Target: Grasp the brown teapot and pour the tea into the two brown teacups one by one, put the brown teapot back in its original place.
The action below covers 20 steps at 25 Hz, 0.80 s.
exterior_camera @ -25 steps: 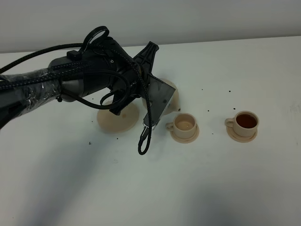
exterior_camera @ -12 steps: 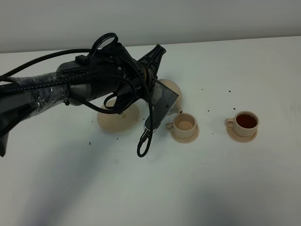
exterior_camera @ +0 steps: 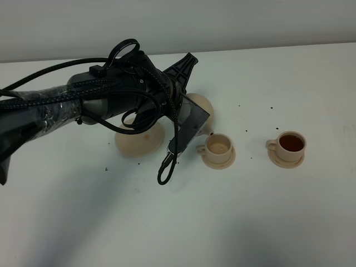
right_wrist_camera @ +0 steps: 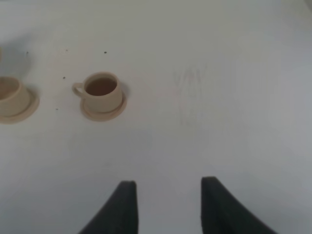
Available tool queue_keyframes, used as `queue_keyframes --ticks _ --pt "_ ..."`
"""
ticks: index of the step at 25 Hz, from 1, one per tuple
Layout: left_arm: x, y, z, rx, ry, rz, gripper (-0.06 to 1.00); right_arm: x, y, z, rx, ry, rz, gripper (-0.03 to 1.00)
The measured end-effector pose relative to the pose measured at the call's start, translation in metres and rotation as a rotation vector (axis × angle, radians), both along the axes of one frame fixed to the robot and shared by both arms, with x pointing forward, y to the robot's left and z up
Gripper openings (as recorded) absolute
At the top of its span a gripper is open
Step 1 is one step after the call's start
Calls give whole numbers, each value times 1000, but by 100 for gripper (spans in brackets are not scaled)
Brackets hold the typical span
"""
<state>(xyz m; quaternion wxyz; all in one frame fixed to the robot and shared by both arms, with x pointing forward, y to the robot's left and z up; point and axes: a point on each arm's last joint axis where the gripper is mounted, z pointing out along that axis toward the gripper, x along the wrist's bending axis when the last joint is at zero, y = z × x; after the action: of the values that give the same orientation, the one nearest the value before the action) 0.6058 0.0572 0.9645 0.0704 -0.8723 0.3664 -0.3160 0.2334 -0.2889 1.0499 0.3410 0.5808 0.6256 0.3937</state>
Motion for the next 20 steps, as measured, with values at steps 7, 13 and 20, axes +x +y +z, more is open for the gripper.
queue_keyframes --ticks 7,13,20 --pt "0 -1 -1 2 -3 -11 15 0 0 0 0 0 0 34" --pt "2 -3 -13 8 12 -20 15 0 0 0 0 0 0 34" --pt "3 -4 -12 -2 -3 -33 15 0 0 0 0 0 0 34"
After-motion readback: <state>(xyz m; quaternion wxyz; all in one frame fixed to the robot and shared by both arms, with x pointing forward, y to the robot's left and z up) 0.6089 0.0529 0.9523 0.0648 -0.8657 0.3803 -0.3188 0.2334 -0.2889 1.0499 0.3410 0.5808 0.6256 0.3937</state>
